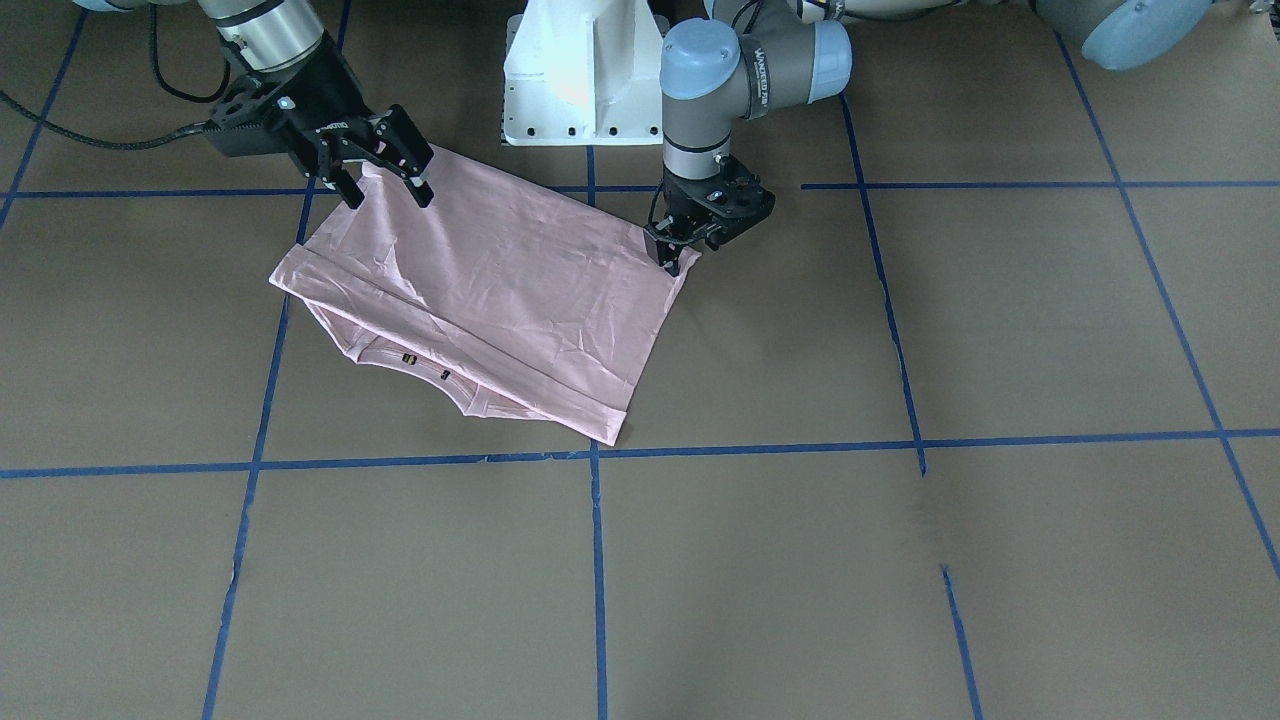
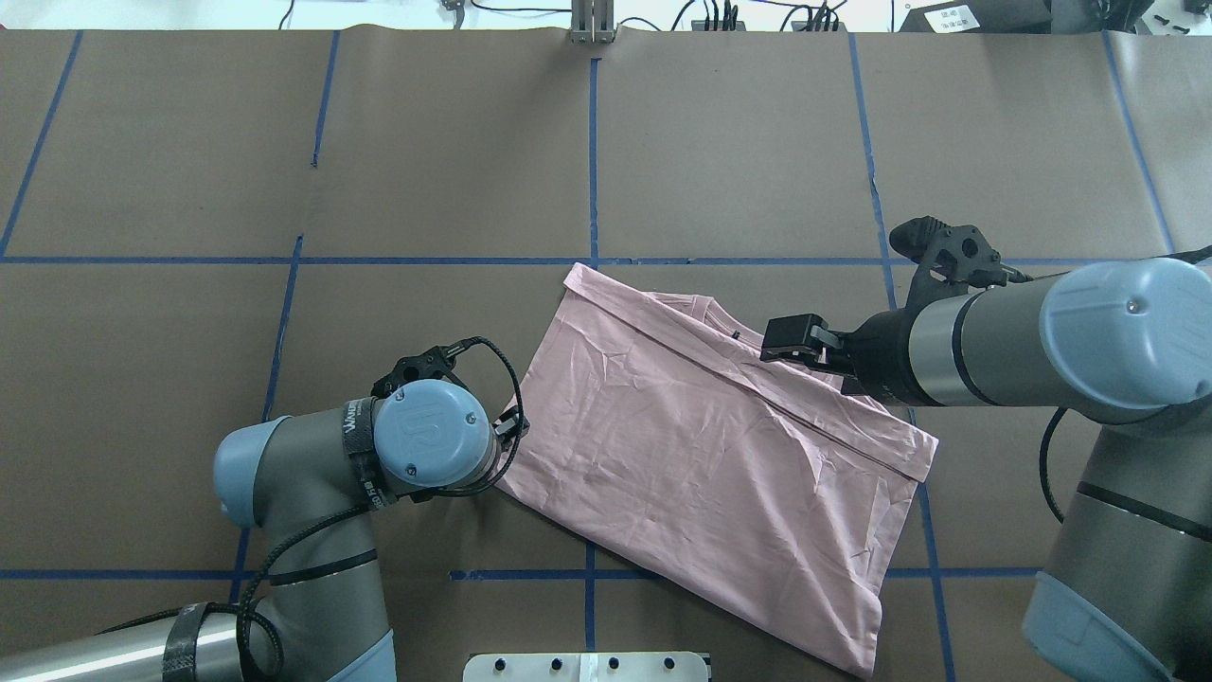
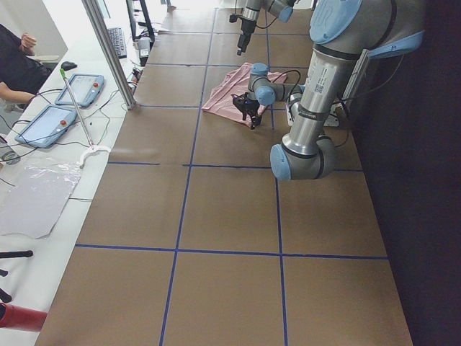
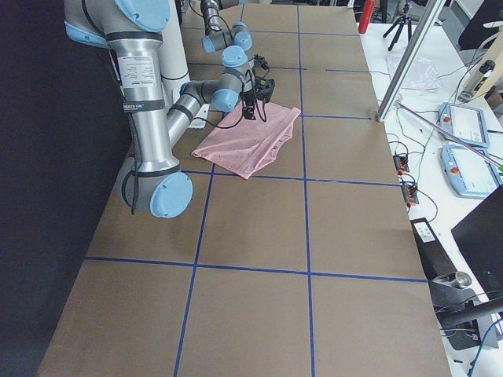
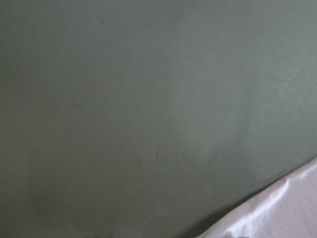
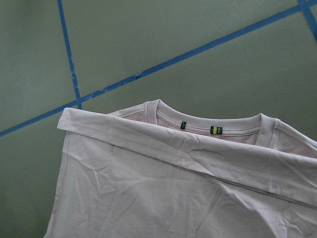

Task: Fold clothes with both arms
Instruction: 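Grasp the folded top edge with right gripper while left gripper approaches, then push the shirt's corner with the left gripper to straighten it square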

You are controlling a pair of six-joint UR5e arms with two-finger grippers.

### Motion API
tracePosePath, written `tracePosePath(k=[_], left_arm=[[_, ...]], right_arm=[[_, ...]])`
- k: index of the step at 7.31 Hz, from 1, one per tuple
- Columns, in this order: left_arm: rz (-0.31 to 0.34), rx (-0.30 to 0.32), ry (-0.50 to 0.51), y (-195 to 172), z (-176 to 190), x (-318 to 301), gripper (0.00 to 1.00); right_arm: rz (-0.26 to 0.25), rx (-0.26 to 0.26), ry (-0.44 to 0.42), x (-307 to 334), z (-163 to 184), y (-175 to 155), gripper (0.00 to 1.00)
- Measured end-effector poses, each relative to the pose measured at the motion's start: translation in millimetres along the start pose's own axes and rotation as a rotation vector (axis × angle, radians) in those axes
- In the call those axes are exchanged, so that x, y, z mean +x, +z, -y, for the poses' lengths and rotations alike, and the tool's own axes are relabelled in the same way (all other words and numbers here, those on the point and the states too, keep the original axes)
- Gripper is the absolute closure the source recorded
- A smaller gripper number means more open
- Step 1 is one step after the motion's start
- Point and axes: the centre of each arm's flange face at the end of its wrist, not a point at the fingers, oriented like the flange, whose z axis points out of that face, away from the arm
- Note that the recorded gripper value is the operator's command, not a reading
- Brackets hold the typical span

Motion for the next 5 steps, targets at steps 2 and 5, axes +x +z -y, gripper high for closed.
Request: tracePosePath(k=[2, 5], left_arm=[[0.0, 0.001, 0.005, -0.2, -0.8, -0.3, 1.0], [-0.002, -0.002, 0.011, -2.9, -1.1, -0.5, 1.0]], right_arm=[[0.0, 0.001, 0.0, 0.0, 0.2, 0.0, 0.0], [-0.002, 0.003, 0.0, 0.3, 0.5, 0.9, 0.0]])
